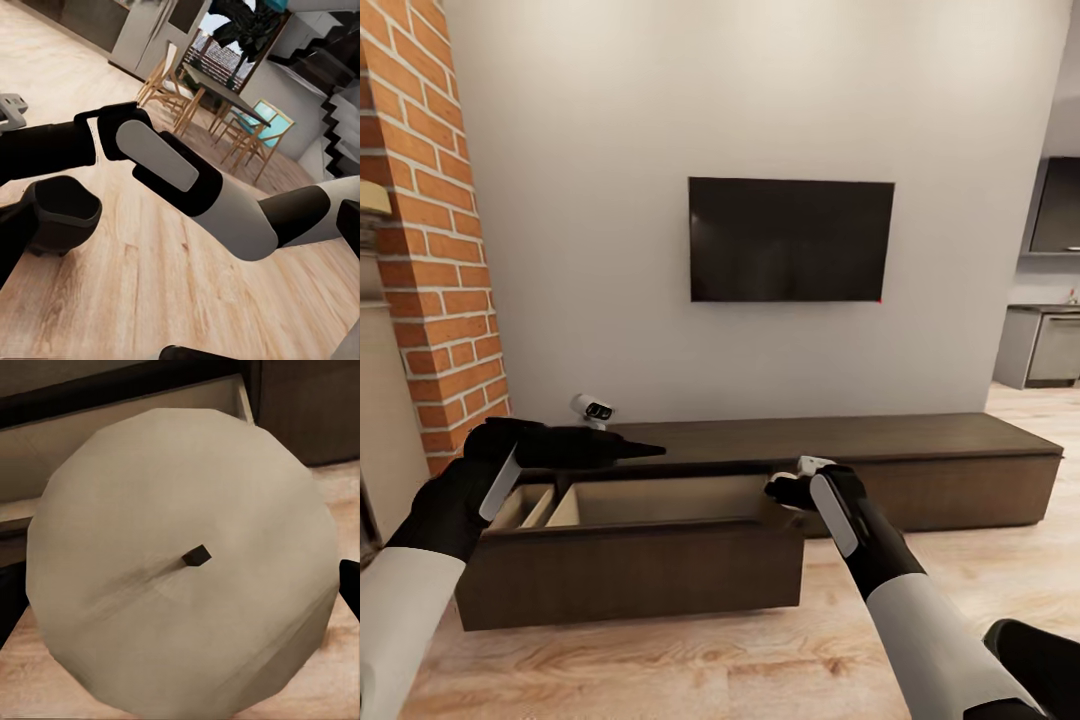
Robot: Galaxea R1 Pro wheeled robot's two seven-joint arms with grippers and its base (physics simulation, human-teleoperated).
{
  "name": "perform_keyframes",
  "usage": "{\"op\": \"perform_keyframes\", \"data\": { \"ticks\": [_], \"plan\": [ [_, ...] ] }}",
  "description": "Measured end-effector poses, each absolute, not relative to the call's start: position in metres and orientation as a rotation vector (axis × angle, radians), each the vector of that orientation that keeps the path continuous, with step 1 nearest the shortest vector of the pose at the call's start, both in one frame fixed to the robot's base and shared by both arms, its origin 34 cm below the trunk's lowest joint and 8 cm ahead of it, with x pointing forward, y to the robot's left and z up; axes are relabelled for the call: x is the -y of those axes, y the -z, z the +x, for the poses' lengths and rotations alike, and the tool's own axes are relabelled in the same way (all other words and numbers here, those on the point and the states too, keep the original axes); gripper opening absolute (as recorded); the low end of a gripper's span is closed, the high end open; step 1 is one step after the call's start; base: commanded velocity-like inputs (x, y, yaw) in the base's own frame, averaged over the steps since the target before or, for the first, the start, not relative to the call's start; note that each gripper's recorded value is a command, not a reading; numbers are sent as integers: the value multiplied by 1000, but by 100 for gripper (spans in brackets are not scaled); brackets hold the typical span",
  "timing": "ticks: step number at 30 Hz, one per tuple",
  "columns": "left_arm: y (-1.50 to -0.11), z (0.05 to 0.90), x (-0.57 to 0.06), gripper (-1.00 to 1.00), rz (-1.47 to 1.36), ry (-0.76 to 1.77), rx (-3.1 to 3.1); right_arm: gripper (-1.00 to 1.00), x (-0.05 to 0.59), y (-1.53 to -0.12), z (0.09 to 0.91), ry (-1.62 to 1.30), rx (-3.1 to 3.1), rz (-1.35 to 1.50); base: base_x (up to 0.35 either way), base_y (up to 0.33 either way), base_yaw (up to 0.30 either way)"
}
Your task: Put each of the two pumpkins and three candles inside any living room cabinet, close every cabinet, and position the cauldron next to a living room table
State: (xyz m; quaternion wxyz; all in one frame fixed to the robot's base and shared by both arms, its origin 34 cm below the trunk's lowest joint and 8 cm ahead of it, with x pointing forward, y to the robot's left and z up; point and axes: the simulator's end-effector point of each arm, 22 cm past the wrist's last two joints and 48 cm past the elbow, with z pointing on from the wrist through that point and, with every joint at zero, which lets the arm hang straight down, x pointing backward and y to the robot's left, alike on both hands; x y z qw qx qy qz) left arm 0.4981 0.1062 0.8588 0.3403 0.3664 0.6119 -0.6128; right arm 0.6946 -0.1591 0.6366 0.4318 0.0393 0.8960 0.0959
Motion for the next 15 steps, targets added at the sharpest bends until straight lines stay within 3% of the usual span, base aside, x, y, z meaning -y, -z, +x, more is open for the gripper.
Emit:
{"op": "perform_keyframes", "data": {
  "ticks": [6,15],
  "plan": [
    [-859,498,-106,100,954,1595,-1592,-100,157,-637,694,-242,-2233,96,74,0,243],
    [-859,498,-106,100,954,1595,-1593,-100,158,-637,695,-239,-2232,98,263,0,46]
  ]
}}
